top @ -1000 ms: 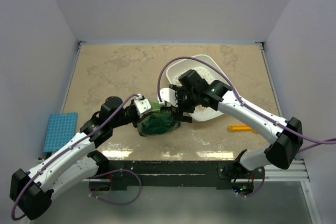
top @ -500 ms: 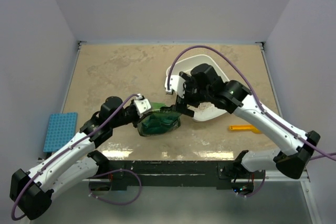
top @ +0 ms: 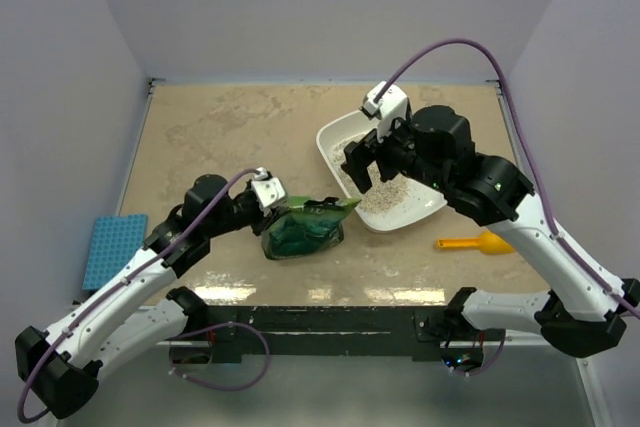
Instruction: Fill the litter box with clean litter
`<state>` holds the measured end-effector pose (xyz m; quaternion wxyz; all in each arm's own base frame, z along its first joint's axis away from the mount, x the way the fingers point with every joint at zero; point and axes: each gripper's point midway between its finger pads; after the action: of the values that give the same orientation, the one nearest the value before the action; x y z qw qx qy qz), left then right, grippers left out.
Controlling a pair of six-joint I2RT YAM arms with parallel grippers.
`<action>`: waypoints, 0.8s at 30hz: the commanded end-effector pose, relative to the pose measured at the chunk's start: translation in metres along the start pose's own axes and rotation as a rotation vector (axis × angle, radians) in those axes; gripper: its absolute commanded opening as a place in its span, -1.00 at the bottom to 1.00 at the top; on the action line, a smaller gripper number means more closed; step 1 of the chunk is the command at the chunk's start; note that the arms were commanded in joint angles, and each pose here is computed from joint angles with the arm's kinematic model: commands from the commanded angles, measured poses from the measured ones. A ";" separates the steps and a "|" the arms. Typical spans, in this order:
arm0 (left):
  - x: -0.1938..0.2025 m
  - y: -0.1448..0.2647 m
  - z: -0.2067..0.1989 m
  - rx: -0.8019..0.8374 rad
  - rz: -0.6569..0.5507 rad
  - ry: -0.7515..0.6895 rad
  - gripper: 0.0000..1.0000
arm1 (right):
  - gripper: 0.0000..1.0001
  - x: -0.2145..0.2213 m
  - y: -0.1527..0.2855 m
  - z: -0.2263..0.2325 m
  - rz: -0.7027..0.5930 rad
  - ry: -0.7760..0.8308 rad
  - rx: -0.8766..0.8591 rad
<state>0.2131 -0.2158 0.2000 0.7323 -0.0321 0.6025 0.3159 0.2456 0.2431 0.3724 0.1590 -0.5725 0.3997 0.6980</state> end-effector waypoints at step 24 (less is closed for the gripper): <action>-0.107 0.087 0.104 -0.589 -0.097 0.456 1.00 | 0.97 -0.037 0.069 -0.046 -0.436 -0.465 0.240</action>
<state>0.2524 -0.1684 0.3460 0.5924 -0.2849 0.6330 0.4089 0.2398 0.1910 0.4118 0.3948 -0.4571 0.3344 0.7234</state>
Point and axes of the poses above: each gripper's point midway between its finger pads, its own y axis back along the fingers, its own z axis along the line the jaws close on, x = y × z, and after that the axes turned 7 degrees about -y, right-handed
